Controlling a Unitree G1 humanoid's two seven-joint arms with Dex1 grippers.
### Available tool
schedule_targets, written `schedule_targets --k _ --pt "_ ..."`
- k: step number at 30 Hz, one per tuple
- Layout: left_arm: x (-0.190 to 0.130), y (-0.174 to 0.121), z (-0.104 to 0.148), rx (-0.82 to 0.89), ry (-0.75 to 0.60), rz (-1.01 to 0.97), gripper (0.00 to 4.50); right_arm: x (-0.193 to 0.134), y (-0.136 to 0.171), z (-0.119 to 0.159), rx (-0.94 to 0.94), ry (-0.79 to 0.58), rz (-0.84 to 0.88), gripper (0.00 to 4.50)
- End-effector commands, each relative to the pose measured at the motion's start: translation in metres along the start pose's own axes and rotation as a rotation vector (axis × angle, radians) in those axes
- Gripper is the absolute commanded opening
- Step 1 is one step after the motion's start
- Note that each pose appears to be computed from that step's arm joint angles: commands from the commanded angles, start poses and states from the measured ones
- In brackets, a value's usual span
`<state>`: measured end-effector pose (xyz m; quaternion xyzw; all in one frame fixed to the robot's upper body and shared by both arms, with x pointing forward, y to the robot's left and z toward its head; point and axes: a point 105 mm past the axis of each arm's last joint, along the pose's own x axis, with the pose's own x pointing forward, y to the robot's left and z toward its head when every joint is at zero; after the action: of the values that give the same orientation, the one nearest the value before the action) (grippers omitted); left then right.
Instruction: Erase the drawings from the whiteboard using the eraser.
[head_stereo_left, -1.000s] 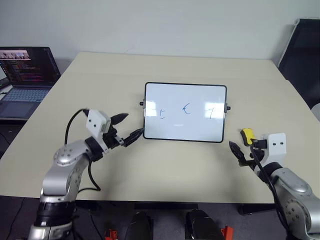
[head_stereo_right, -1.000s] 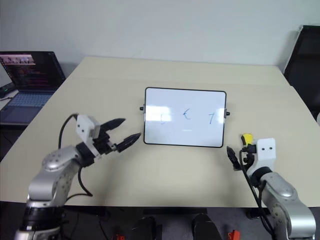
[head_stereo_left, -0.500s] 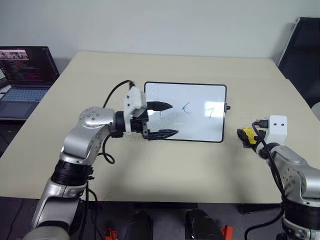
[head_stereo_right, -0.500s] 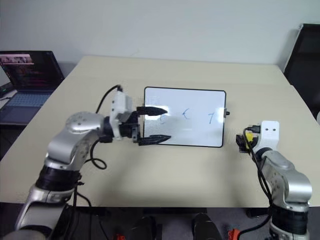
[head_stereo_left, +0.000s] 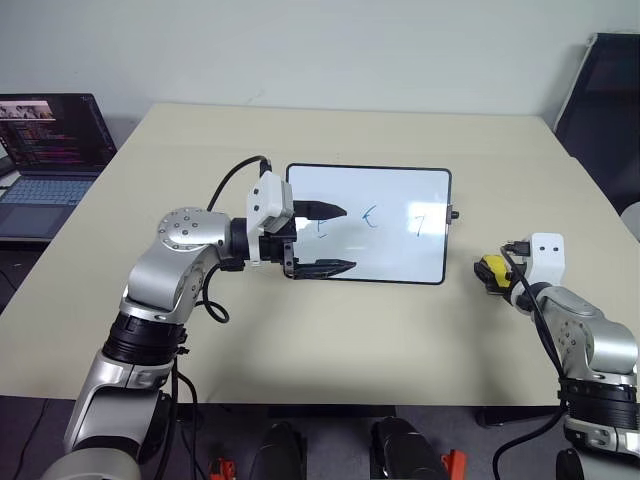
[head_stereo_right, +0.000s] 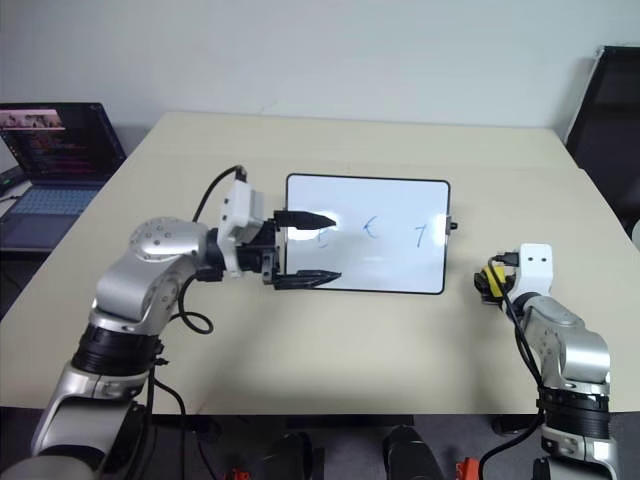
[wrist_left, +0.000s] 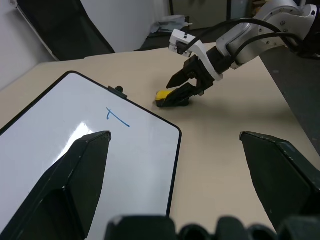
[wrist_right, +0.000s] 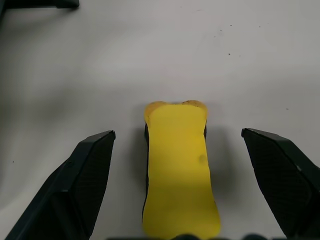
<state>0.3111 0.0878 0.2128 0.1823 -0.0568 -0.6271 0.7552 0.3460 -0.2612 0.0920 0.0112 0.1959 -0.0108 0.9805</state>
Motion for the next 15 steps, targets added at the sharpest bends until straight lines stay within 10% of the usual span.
schedule_targets --k 1,10,15 --pt "-0.008 0.003 0.01 0.049 -0.015 0.025 4.5 0.0 -0.005 0.014 -0.021 -0.053 -0.024 4.45" --pt "-0.012 0.005 0.005 0.046 -0.003 0.039 4.5 0.001 -0.008 0.014 -0.013 -0.059 -0.03 1.31" --pt "-0.018 0.009 -0.002 -0.014 0.005 0.098 4.5 -0.003 -0.003 0.018 -0.019 -0.085 -0.018 1.12"
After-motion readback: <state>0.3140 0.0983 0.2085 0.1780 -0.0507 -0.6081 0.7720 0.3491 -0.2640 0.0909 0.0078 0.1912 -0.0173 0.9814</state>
